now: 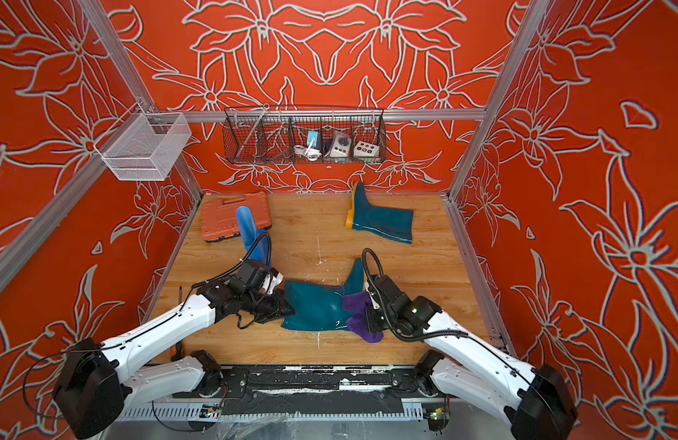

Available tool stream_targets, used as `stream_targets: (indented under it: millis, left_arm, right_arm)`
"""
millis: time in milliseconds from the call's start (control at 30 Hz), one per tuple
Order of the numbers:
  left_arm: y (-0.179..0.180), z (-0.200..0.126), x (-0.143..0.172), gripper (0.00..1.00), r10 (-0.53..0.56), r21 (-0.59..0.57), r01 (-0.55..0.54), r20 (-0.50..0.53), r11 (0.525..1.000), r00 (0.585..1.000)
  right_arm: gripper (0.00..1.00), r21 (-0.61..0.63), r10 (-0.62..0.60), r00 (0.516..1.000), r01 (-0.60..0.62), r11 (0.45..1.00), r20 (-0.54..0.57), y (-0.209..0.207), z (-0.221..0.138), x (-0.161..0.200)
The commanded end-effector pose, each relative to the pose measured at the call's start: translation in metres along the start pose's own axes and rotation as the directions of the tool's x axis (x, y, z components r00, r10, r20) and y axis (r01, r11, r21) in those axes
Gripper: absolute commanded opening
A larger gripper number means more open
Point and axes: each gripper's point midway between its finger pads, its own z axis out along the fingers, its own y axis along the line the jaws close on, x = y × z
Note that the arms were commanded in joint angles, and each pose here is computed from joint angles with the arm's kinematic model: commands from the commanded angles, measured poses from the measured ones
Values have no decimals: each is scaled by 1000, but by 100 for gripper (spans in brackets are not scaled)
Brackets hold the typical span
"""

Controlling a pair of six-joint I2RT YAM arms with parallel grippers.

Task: Wipe the rubber boots with a cloth
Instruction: Wipe the dirt off the rubber boot, then adjust the rubber boot at the center of the board.

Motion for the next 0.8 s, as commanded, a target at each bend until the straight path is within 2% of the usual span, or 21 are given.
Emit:
stream_targets:
  millis: [0,100,200,300,400,600,667,767]
  left_arm:
    - [-15,-6,-5,0,25,57,-26,25,998,999]
    - [-14,-7,-3,0,15,63,-17,30,998,999]
    - [-13,-10,-1,0,9,66,-11,32,998,999]
    - [-9,-14,0,0,14,52,-16,50,999,999]
    - [-10,-17,-1,0,25,47,-28,60,998,998]
    - [-18,-31,-8,0,62,33,-66,99,997,993]
    - [-20,-39,-11,0,74,24,-78,117,997,990]
    - [-24,-59,-12,0,106,6,-109,158,994,982]
  right_arm:
    - [0,68,-63,996,58,996,67,-5,-6,-57]
    - [0,110,-43,995,33,993,85,-20,11,-90]
    - [0,74,-18,999,15,997,40,-15,27,-95]
    - [0,33,3,1000,-4,999,19,-3,33,-76]
    - [0,52,-5,1000,3,999,27,5,22,-44]
    - [0,-6,20,1000,-20,1000,3,19,13,22]
    - [0,-8,9,1000,-9,1000,10,20,6,25]
    - [0,13,-33,995,32,999,96,20,-17,6]
